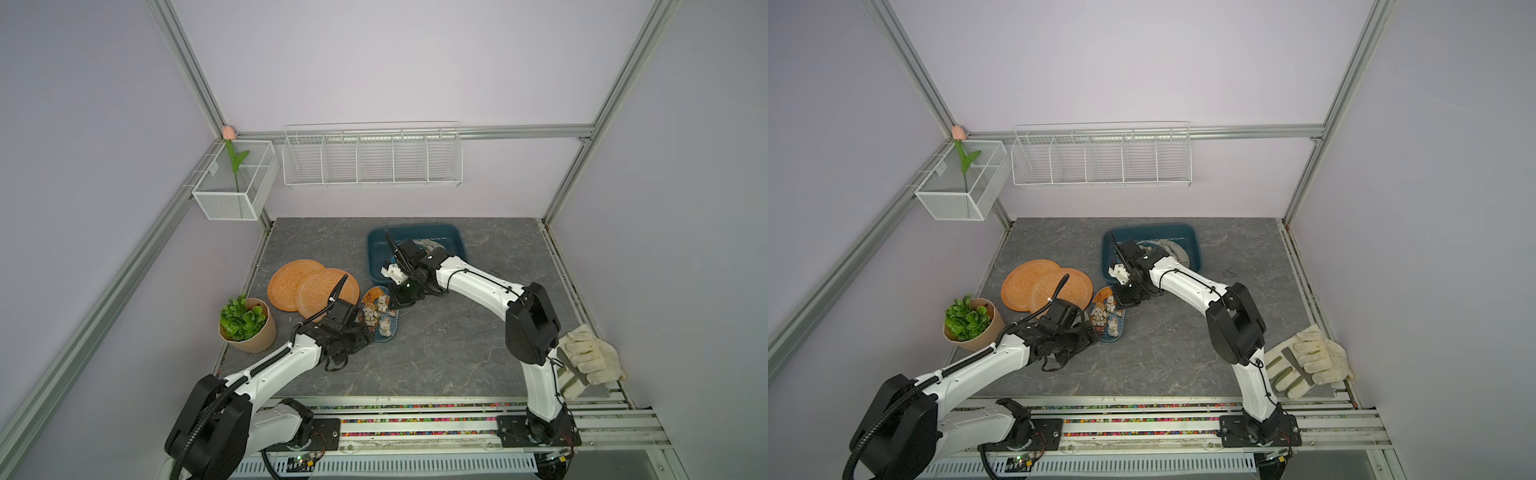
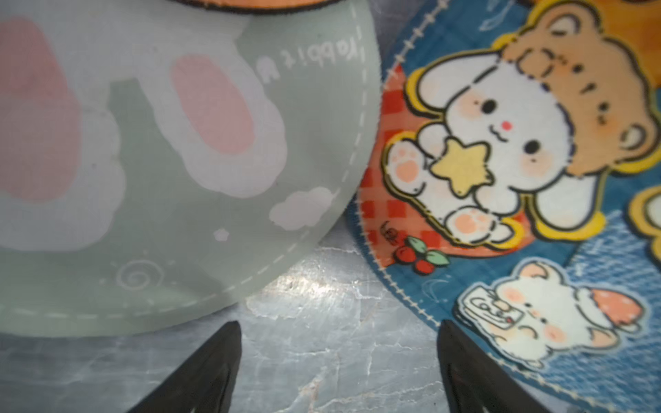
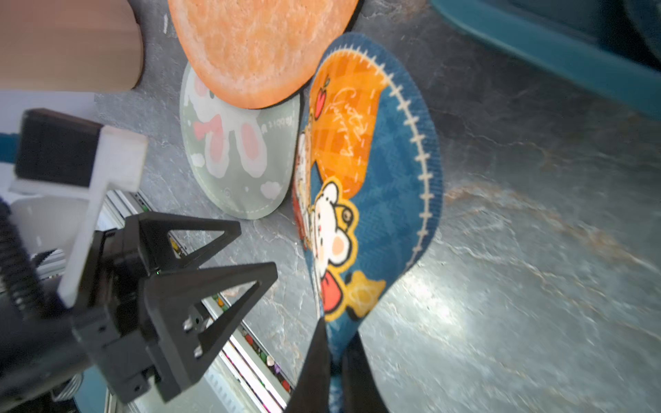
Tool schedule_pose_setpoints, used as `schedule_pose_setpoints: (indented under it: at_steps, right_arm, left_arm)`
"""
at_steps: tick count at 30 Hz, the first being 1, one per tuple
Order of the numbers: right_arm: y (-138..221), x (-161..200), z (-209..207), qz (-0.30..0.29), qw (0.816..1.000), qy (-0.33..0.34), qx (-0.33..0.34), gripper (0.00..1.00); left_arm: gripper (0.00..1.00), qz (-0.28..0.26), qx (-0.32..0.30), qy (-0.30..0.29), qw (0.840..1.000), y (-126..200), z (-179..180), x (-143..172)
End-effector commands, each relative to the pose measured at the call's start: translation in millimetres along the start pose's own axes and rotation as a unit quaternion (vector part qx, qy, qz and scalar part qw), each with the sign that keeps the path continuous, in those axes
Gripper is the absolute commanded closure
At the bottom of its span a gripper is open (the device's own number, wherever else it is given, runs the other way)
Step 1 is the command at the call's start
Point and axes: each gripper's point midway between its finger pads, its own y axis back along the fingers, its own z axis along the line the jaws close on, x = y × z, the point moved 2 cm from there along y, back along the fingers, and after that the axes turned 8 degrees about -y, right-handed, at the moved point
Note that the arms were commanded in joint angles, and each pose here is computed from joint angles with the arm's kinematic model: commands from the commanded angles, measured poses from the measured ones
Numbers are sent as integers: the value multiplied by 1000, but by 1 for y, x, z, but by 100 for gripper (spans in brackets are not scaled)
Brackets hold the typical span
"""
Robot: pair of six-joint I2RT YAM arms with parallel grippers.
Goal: Put the coasters into the storage box
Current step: Pick up the coaster from the center of the board, then place the coaster in the storage box.
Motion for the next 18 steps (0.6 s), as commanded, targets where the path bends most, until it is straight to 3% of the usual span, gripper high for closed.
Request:
schedule_pose_setpoints:
  at_steps: [1, 11, 18]
  right_arm:
    - [34, -1, 7, -7, 1000, 14, -13, 93]
    - [101, -45, 13, -76, 996, 4, -44, 93]
    - [119, -93, 0, -134, 989, -11, -56, 93]
  left_arm:
    - [14, -9, 0, 0, 1000, 9, -5, -8]
    - [11, -14, 6, -4, 1000, 17, -13, -14]
    - [9, -24, 12, 2, 1000, 23, -14, -16]
